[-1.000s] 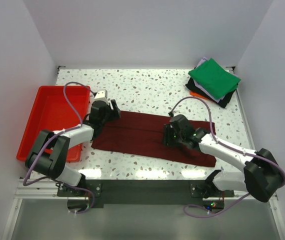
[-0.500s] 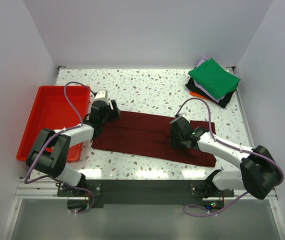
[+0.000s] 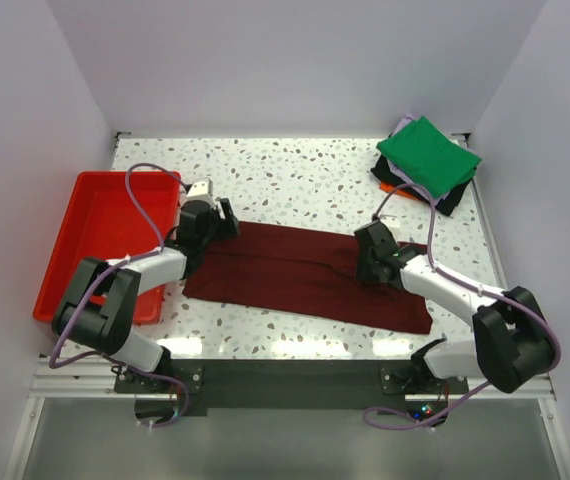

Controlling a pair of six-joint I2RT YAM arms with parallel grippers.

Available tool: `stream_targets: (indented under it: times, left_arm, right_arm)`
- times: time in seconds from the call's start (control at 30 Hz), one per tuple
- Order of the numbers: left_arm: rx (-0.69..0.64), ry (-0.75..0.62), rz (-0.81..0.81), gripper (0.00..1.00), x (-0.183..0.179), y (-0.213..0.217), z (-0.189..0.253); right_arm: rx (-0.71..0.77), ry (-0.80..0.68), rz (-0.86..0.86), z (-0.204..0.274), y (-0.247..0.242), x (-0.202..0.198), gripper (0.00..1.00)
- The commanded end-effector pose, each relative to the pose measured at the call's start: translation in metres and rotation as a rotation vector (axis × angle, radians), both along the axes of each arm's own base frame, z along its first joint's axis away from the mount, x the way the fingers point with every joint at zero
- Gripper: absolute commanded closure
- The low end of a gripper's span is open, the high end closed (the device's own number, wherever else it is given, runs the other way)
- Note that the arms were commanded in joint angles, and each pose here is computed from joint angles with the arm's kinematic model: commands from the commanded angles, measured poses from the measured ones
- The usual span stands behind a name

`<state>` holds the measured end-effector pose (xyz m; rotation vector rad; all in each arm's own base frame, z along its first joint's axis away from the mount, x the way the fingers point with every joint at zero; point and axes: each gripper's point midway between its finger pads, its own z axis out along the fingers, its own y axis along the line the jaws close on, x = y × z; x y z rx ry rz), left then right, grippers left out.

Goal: Fold and stack the t-shirts
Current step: Fold the tshirt

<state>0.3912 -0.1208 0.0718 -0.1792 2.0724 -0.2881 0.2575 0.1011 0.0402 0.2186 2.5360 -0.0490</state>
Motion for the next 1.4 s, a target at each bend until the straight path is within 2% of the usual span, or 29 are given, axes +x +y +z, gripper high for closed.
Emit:
stream_targets:
  times: [0.0,0.13,0.27,0.5,1.0,1.27,1.37]
  left_arm:
    - [-0.008,-0.082,0.002,0.23,0.010,0.002,0.024]
    - [-0.009,-0.081,0.002,0.23,0.009,0.003,0.024]
    - [-0.009,-0.086,0.003,0.23,0.008,0.003,0.026]
    - [-0.008,-0.081,-0.002,0.22,0.008,0.003,0.025]
    - [-0.003,-0.077,0.001,0.22,0.008,0.005,0.023]
    - [-0.001,-0.076,0.003,0.22,0.008,0.006,0.023]
    - [-0.004,-0.074,0.000,0.22,0.008,0.005,0.022]
  right_arm:
    - [-0.054,-0.130,-0.037,0.027,-0.006,0.032,0.50]
    - [-0.056,-0.163,-0.020,0.038,-0.006,0.035,0.52]
    - [0.032,-0.206,0.082,0.050,0.019,0.024,0.53]
    - [0.177,-0.145,0.217,0.037,0.056,-0.001,0.55]
    - [0.068,-0.003,0.153,-0.006,0.042,-0.008,0.58]
    - [0.062,-0.012,0.124,-0.003,0.037,-0.009,0.59]
    - [0.100,-0.033,0.144,0.007,0.042,-0.011,0.60]
